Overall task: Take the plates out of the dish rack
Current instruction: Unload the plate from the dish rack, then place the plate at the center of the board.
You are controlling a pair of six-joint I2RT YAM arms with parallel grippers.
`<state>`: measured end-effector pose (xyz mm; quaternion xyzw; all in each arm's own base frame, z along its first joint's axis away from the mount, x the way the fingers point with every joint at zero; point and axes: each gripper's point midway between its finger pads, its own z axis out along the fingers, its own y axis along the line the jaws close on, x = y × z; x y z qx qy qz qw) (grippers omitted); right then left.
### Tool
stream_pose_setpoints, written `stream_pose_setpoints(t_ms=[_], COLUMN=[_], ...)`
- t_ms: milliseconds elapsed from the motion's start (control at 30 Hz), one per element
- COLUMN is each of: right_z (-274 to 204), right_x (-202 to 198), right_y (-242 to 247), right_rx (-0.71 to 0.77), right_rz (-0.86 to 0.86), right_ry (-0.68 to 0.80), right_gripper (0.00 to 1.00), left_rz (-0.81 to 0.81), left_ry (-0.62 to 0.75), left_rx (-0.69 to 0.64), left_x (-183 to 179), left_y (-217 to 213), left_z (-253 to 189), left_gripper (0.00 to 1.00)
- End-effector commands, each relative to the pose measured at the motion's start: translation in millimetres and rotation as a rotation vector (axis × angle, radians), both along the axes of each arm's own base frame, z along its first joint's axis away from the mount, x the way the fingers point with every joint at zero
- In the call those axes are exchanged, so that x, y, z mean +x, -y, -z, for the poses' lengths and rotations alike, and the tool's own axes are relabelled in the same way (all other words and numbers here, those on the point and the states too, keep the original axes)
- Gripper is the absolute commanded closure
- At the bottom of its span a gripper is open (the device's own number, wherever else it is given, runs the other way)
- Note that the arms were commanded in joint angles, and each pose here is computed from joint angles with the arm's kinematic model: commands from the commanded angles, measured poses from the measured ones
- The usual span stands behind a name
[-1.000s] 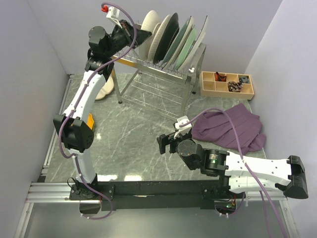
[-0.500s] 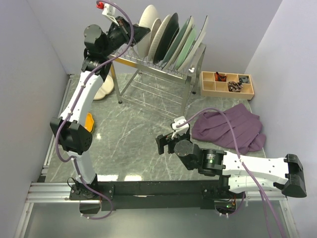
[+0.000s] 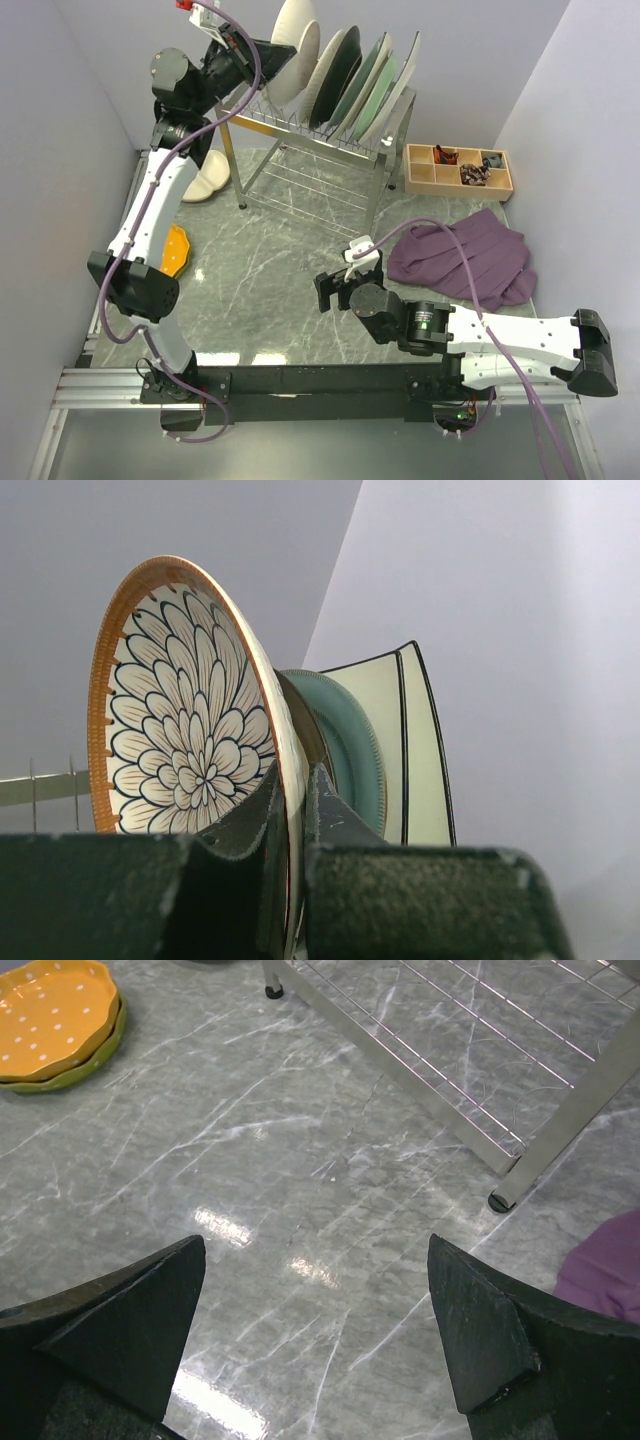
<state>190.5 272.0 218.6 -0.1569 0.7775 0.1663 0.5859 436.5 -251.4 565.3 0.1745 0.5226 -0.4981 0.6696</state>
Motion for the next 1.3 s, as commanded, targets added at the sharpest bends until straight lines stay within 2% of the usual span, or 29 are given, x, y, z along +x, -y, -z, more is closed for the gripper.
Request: stream_pose_setpoints(t_ms=[0,200,300,533,833,1100,1267], right_z=[-25,-24,-25,-25,-36,-49,-51], right_x=[3,3,3,3,5,2,0], right_y=[-3,-3,-3,-4,15,34,42], right_rx=[0.054,0.048,0.046,0.052,0.157,0.274,0.298], right_rz=[0.025,0.027,0.028,0.035,0.099,0.124,0.129], right_ry=[0.031,0.033,0.034,0.033,0.046,0.057,0.061], right_gripper=[0.03,0.03,0.03,0.03,0.03,0.04,0.04], left_rz=[-0.068,-0.109,-0.137,-0.226,-0.314,-0.408,-0.527], left_ry=[0.352,0.402,0.462,0.52,0.549,0.401,0.28], left_rx=[-0.077,-0.028,-0.007,0.099,0.174,0.245,0.3], left_x=[-73,-84,-105,-128,-169,-198,-191], left_y=[-28,-33,-41,-55,-72,-92,-115], left_z=[-96,-98,-104,-93,-76,-50,-12], left_gripper=[0.99,0.99,0.99,0.99,0.99,0.99,0.99])
